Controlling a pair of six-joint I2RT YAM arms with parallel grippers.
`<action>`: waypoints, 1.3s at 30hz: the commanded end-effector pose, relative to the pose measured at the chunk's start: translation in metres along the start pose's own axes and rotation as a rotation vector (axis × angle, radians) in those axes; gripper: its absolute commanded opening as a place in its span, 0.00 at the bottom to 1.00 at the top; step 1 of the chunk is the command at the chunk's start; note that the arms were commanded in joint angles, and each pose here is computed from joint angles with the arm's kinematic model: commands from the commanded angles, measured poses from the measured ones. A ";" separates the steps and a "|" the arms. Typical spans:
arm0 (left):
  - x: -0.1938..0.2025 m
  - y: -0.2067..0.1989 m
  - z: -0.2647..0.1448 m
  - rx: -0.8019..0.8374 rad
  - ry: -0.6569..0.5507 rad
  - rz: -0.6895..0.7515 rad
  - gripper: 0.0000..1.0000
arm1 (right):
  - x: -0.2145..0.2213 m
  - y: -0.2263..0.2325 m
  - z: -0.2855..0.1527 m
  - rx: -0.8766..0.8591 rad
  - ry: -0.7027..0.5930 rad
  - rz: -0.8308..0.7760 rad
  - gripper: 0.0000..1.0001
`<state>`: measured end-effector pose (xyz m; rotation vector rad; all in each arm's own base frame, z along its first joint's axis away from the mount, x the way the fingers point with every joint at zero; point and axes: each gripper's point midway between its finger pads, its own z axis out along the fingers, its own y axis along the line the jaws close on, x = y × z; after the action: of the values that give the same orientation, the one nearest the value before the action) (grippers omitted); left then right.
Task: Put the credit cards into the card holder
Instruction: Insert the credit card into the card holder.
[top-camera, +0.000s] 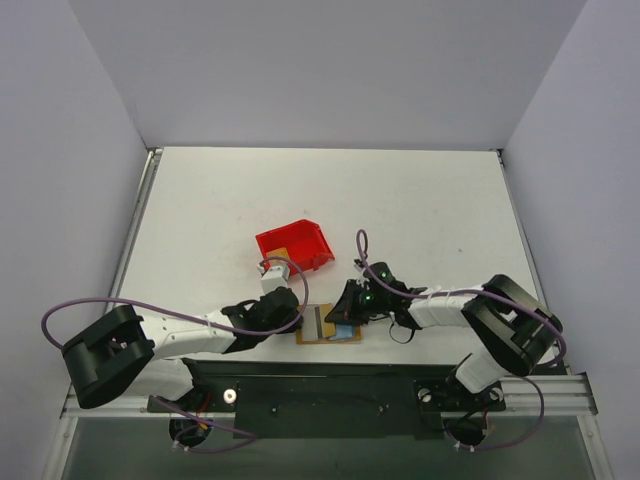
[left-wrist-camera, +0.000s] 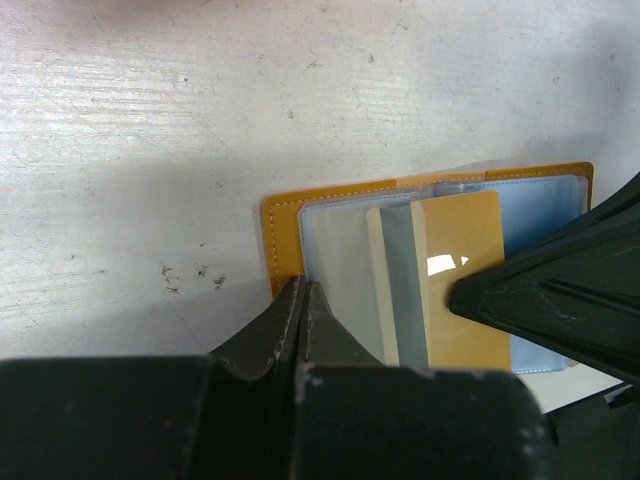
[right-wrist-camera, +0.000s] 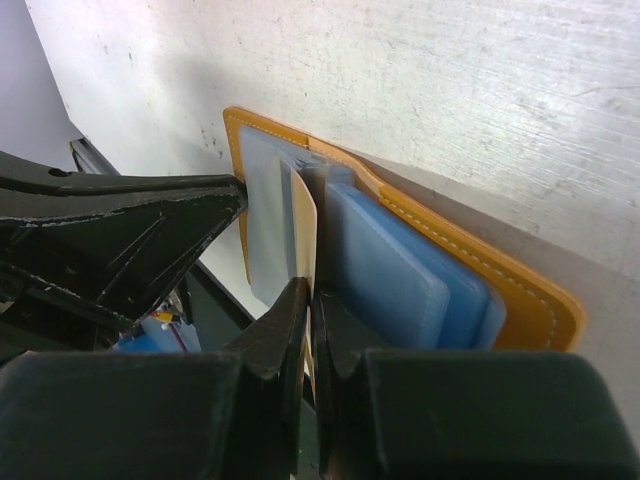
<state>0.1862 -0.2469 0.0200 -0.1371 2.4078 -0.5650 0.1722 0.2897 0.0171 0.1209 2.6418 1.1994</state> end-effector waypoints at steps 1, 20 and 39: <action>0.031 0.031 -0.001 -0.094 0.110 0.062 0.00 | 0.008 -0.003 0.008 0.011 0.021 0.011 0.00; 0.028 0.029 -0.002 -0.091 0.099 0.058 0.00 | 0.008 0.003 -0.009 0.168 0.078 -0.177 0.40; 0.030 0.032 -0.002 -0.096 0.105 0.055 0.00 | 0.012 -0.010 -0.006 0.326 0.124 -0.262 0.31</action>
<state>0.1861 -0.2473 0.0202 -0.1369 2.4085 -0.5675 0.1591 0.2797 0.0161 -0.2200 2.8105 0.7569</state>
